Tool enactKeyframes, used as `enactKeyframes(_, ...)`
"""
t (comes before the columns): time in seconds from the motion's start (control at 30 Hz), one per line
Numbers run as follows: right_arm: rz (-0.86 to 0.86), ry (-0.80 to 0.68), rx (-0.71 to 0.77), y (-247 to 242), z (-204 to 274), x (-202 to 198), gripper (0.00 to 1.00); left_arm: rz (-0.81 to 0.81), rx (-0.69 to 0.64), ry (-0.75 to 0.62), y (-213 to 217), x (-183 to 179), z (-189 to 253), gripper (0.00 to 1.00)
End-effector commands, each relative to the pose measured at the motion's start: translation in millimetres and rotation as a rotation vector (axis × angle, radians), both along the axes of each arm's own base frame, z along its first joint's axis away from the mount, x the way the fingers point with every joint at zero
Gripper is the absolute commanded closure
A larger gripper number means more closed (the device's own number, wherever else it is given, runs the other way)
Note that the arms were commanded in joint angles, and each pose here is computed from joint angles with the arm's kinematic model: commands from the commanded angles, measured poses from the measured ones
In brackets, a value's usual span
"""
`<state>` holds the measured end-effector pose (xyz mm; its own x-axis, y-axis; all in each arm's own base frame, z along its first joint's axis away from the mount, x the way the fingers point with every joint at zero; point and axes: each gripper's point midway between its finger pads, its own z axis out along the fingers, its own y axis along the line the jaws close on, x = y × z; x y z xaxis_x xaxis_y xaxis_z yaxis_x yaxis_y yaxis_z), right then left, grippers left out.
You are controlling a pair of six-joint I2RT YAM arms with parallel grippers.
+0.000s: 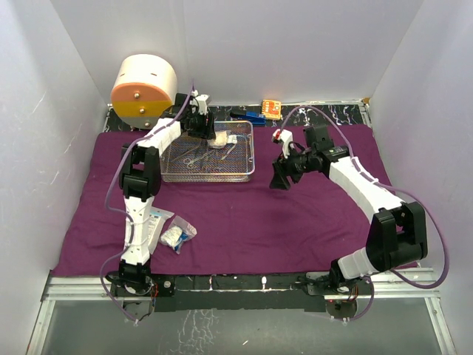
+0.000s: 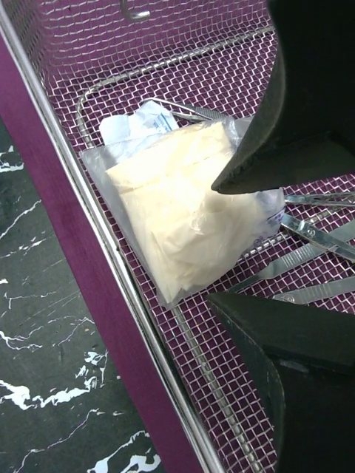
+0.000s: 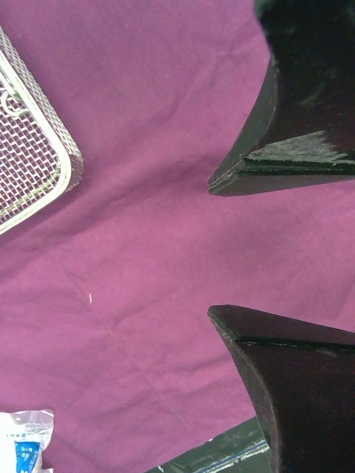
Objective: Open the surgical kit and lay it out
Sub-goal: Pick up the medical item from the container, then place the medical item in the surgical kit.
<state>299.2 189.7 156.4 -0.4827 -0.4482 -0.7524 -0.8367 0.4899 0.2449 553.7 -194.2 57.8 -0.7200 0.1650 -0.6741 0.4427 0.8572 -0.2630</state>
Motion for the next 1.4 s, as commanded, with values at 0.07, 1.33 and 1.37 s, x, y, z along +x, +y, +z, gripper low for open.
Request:
enactKeyframes(0.07,-0.017,-0.066,0.067,-1.8,12.1,8.7,0.42,-0.022,-0.055,-0.004,-14.1,5.5,15.8,0.54)
enactKeyframes(1.33,-0.080,-0.176,0.387,67.3,122.4,96.9,0.31,-0.185,-0.150,-0.250,-6.0,-100.2,165.3,1.00)
enactKeyframes(1.37,-0.071,-0.166,0.392,76.7,122.4,97.7,0.29,-0.189,-0.148,-0.255,-3.9,-107.9,167.2,1.00)
